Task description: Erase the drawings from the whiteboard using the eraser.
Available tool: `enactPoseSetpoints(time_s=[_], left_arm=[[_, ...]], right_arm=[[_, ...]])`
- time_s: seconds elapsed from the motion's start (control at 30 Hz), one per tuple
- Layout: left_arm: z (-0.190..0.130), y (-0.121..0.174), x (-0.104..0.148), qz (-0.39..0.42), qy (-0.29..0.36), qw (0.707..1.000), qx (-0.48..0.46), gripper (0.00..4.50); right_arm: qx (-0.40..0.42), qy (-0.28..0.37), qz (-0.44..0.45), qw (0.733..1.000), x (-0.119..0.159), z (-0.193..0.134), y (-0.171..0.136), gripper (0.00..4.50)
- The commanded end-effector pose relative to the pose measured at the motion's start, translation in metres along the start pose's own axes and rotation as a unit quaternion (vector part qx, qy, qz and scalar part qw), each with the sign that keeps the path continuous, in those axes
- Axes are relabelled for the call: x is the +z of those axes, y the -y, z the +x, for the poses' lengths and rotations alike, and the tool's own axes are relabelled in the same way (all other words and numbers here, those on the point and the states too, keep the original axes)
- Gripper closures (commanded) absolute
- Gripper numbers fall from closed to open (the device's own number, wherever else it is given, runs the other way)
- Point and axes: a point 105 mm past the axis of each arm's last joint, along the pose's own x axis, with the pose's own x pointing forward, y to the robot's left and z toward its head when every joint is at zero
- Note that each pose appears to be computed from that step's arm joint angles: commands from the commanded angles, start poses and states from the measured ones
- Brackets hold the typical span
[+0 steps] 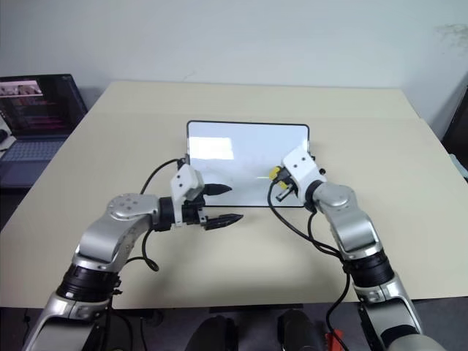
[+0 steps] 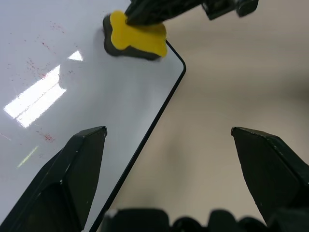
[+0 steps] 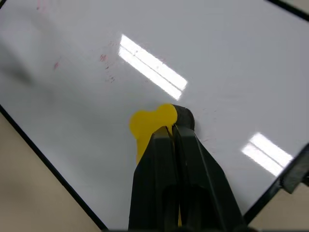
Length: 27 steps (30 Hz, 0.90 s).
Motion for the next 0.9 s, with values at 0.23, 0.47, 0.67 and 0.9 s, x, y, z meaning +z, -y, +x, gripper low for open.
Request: enactPoseSetpoints(time_s=[0.23,0.47,0.67,0.9], left_arm=[[-0.005,-0.007,0.015,0.014,0.02,1.0,0.004,0.0],[-0.002,-0.006,0.017,0.018,0.023,1.0,-0.006,0.0],[0.004,0.006,0.029,0.033,0.036,0.998,-0.043,0.0],[0.018,0.036,0.044,0.067,0.047,0.987,-0.139,0.0]], right_arm=[[-0.037,0.048,0.01,0.998,0.027,-0.031,0.011,4.49],[-0.064,0.026,0.025,0.997,0.011,-0.052,0.022,4.49],[-0.101,-0.011,0.061,0.993,-0.017,-0.083,0.033,4.49],[-0.137,-0.062,0.124,0.981,-0.061,-0.104,0.039,4.49]])
